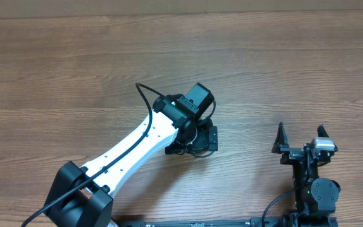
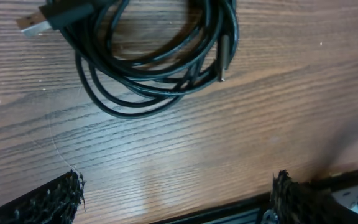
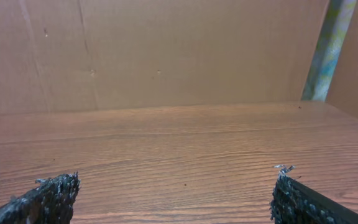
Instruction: Untangle cables
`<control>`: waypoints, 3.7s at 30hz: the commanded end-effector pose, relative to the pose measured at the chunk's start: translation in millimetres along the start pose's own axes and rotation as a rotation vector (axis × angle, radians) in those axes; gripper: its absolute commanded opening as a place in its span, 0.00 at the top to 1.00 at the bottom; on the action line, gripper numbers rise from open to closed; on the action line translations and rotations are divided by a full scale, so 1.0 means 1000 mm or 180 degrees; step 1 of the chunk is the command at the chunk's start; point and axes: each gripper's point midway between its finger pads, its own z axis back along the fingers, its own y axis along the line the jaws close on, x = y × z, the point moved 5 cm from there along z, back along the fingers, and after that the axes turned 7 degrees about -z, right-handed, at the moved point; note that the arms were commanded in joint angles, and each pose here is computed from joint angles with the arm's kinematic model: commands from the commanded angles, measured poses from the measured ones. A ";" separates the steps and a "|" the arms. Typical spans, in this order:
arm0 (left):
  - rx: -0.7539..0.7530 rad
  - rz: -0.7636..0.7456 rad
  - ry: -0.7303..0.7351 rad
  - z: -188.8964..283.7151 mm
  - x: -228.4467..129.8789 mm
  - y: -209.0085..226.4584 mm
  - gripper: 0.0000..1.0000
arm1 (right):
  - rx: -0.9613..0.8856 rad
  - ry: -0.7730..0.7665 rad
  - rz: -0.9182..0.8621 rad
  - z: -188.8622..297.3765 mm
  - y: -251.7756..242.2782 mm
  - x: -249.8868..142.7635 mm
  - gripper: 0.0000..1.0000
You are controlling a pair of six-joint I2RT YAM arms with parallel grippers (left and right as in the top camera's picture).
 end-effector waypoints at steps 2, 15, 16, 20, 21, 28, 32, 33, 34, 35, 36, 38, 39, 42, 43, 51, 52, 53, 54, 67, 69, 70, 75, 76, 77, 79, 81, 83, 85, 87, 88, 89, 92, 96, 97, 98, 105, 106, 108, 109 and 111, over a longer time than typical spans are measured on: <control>0.0339 0.0399 -0.0165 -0.007 0.004 0.014 0.00 | -0.0008 -0.0007 -0.0008 0.000 0.000 -0.002 0.00; 0.0566 0.1110 -0.0415 -0.012 0.025 0.046 0.01 | -0.0008 -0.0007 -0.0008 0.000 0.000 -0.002 0.00; 0.0561 0.1096 -0.0378 -0.014 0.024 0.044 0.01 | -0.0008 -0.0007 -0.0008 0.000 0.000 -0.002 0.00; 0.0670 0.1042 -0.0217 -0.033 0.018 0.042 0.02 | -0.0006 -0.0007 -0.0008 0.000 0.000 -0.002 0.00; 0.0693 0.1038 -0.0169 -0.038 0.017 0.042 0.04 | -0.0006 -0.0007 -0.0008 0.000 0.000 -0.002 0.00; 0.0825 0.1285 -0.0028 -0.063 0.021 0.051 0.09 | -0.0006 -0.0007 -0.0008 0.000 0.000 -0.002 0.00; 0.0826 0.1346 0.0012 -0.070 0.025 0.056 0.20 | -0.0006 -0.0007 -0.0008 0.000 0.000 -0.002 0.00; 0.0828 0.1347 0.0012 -0.070 0.025 0.056 0.25 | -0.0006 -0.0007 -0.0008 0.000 0.000 -0.002 0.00; 0.0826 0.1318 0.0014 -0.070 0.025 0.056 0.27 | -0.0006 -0.0007 -0.0008 0.000 0.000 -0.002 0.00; 0.0826 0.1308 0.0016 -0.070 0.025 0.056 0.30 | -0.0008 -0.0007 -0.0008 0.000 0.000 -0.002 0.00; 0.0826 0.1296 0.0017 -0.070 0.025 0.056 0.34 | -0.0006 -0.0007 -0.0008 0.000 0.000 -0.002 0.00; 0.0825 0.1245 0.0025 -0.070 0.025 0.056 0.41 | -0.0008 -0.0007 -0.0008 0.000 0.000 -0.002 0.00; 0.0826 0.1215 0.0029 -0.070 0.025 0.056 0.42 | -0.0006 -0.0007 -0.0008 0.000 0.000 -0.002 0.00; 0.0825 0.1162 0.0035 -0.070 0.025 0.056 0.55 | -0.0008 -0.0007 -0.0008 0.000 0.000 -0.002 0.00; 0.0825 0.1154 0.0037 -0.070 0.025 0.056 0.56 | -0.0006 -0.0007 -0.0008 0.000 0.000 -0.002 0.00; 0.0752 0.1163 0.0101 -0.070 0.023 0.053 0.55 | -0.0006 -0.0007 -0.0008 0.000 0.000 -0.002 0.00; 0.0743 0.1166 0.0108 -0.070 0.023 0.053 0.52 | -0.0006 -0.0007 -0.0008 0.000 0.000 -0.002 0.00; 0.0740 0.1167 0.0111 -0.070 0.023 0.053 0.52 | -0.0006 -0.0007 -0.0008 0.000 0.000 -0.002 0.00; 0.0740 0.1167 0.0111 -0.070 0.023 0.053 0.53 | -0.0008 -0.0007 -0.0008 0.000 0.000 -0.002 0.00; 0.0686 0.1137 0.0003 -0.072 0.029 0.049 0.89 | -0.0008 -0.0007 -0.0008 0.000 0.000 -0.002 0.00; 0.0687 0.1135 0.0004 -0.072 0.029 0.049 0.94 | -0.0008 -0.0007 -0.0008 0.000 0.000 -0.002 0.00; 0.0690 0.1134 0.0003 -0.072 0.029 0.050 0.96 | -0.0006 -0.0007 -0.0008 0.000 0.000 -0.002 0.00; 0.0683 0.1108 0.0009 -0.072 0.029 0.049 0.96 | -0.0006 -0.0007 -0.0008 0.000 0.000 -0.002 0.00; 0.0672 0.1079 0.0004 -0.071 0.030 0.049 0.96 | -0.0006 -0.0007 -0.0008 0.000 0.000 -0.002 0.00; 0.0643 0.1024 0.0005 -0.069 0.031 0.047 0.96 | -0.0006 -0.0007 -0.0008 0.000 0.000 -0.002 0.00; 0.0582 0.0889 -0.0031 -0.062 0.036 0.043 0.96 | -0.0008 -0.0007 -0.0008 0.000 0.000 -0.002 0.00; 0.0511 0.0765 -0.0111 -0.048 0.042 0.037 0.96 | -0.0006 -0.0007 -0.0008 0.000 0.000 -0.002 0.00; 0.0425 0.0651 -0.0247 -0.026 0.049 0.028 0.96 | -0.0006 -0.0007 -0.0008 0.000 0.000 -0.002 0.00; 0.0300 0.0510 -0.0438 0.002 0.057 0.017 0.96 | -0.0008 -0.0007 -0.0008 0.000 0.000 -0.002 0.00; 0.0112 0.0280 -0.0775 0.047 0.065 0.000 0.96 | -0.0008 -0.0007 -0.0008 0.000 0.000 -0.002 0.00; 0.0034 0.0195 -0.0918 0.067 0.067 -0.006 0.96 | -0.0008 -0.0007 -0.0008 0.000 0.000 -0.002 0.00; -0.0035 0.0125 -0.1034 0.083 0.067 -0.011 0.96 | -0.0008 -0.0007 -0.0008 0.000 0.000 -0.002 0.00; -0.0190 -0.0017 -0.1411 0.131 0.062 -0.020 0.96 | -0.0006 -0.0007 -0.0008 0.000 0.000 -0.002 0.00; -0.0070 0.0010 -0.1844 0.170 0.052 -0.010 0.96 | -0.0008 -0.0007 -0.0008 0.000 0.000 -0.002 0.00; 0.0043 0.0048 -0.1903 0.174 0.050 -0.004 0.96 | -0.0006 -0.0007 -0.0008 0.000 0.000 -0.002 0.00; 0.0206 0.0134 -0.1942 0.176 0.048 0.004 0.96 | -0.0006 -0.0007 -0.0008 0.000 0.000 -0.002 0.00; 0.0668 0.0450 -0.1817 0.168 0.040 0.028 0.96 | -0.0008 -0.0007 -0.0008 0.000 0.000 -0.002 0.00; 0.0586 0.0355 -0.1810 0.170 0.040 0.024 0.96 | -0.0008 -0.0007 -0.0008 0.000 0.000 -0.002 0.00; 0.0437 0.0220 -0.1852 0.177 0.042 0.015 0.96 | -0.0006 -0.0007 -0.0008 0.000 0.000 -0.002 0.00; 0.0347 0.0163 -0.1910 0.185 0.043 0.010 0.96 | -0.0008 -0.0007 -0.0008 0.000 0.000 -0.002 0.00; 0.0185 0.0102 -0.2036 0.204 0.043 0.001 0.96 | -0.0006 -0.0007 -0.0008 0.000 0.000 -0.002 0.00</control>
